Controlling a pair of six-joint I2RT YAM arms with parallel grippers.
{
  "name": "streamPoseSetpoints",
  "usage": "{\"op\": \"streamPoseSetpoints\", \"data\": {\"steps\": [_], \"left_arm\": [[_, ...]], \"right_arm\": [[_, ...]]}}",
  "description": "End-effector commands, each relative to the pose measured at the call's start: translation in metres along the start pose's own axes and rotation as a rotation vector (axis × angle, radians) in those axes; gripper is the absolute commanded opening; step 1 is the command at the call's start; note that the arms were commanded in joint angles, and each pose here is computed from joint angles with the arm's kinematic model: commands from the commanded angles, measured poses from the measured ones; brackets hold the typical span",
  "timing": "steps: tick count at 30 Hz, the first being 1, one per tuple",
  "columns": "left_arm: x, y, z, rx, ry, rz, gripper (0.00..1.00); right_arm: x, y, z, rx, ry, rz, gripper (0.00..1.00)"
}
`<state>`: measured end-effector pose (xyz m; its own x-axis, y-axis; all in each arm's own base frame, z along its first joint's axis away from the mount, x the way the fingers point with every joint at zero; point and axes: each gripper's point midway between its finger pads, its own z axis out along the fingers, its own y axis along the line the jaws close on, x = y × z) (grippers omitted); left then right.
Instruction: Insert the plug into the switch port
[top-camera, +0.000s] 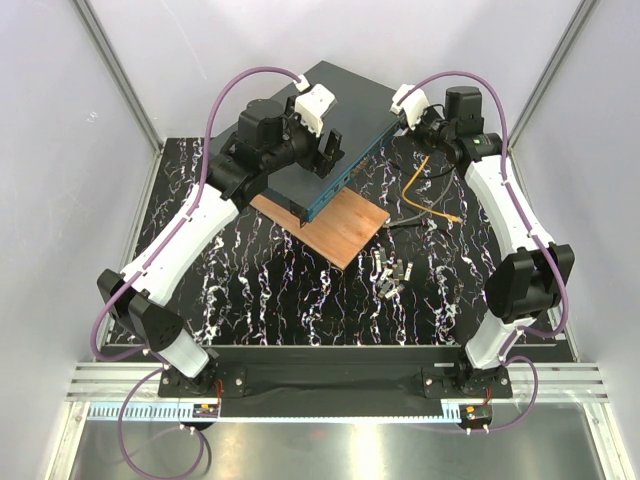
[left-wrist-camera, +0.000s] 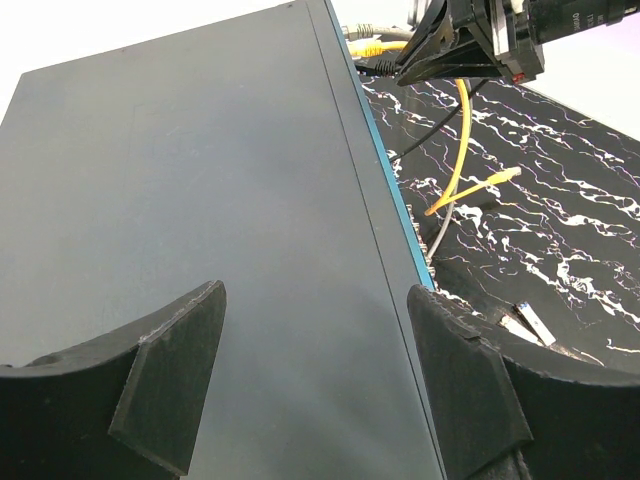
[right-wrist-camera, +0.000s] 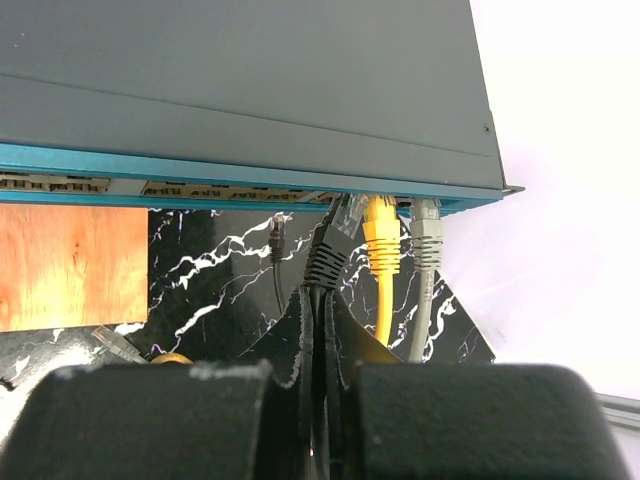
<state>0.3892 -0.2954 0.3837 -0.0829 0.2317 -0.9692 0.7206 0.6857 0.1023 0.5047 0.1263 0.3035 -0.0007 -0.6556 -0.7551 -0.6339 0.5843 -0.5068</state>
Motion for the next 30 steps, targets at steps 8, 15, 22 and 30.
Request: {"op": "streamPoseSetpoints", "data": {"steps": [8,15,22,30], "left_arm": [[-0.024,0.003,-0.007,-0.005,-0.071,0.013,0.8],[-0.021,0.004,-0.006,-0.008,-0.066,0.012,0.8],[-0.021,0.005,-0.004,-0.005,-0.066,0.016,0.8],[-0.019,0.005,-0.004,-0.008,-0.06,0.019,0.8]], "right_arm": [[-0.056,-0.031,0.007,0.104,-0.153,-0.124,0.0],[-0.059,-0.048,0.009,0.173,-0.145,-0.08,0.0],[-0.064,-0.053,0.009,0.194,-0.162,-0.055,0.0],[-0.08,-0.03,-0.007,0.103,-0.253,-0.093,0.0]]}}
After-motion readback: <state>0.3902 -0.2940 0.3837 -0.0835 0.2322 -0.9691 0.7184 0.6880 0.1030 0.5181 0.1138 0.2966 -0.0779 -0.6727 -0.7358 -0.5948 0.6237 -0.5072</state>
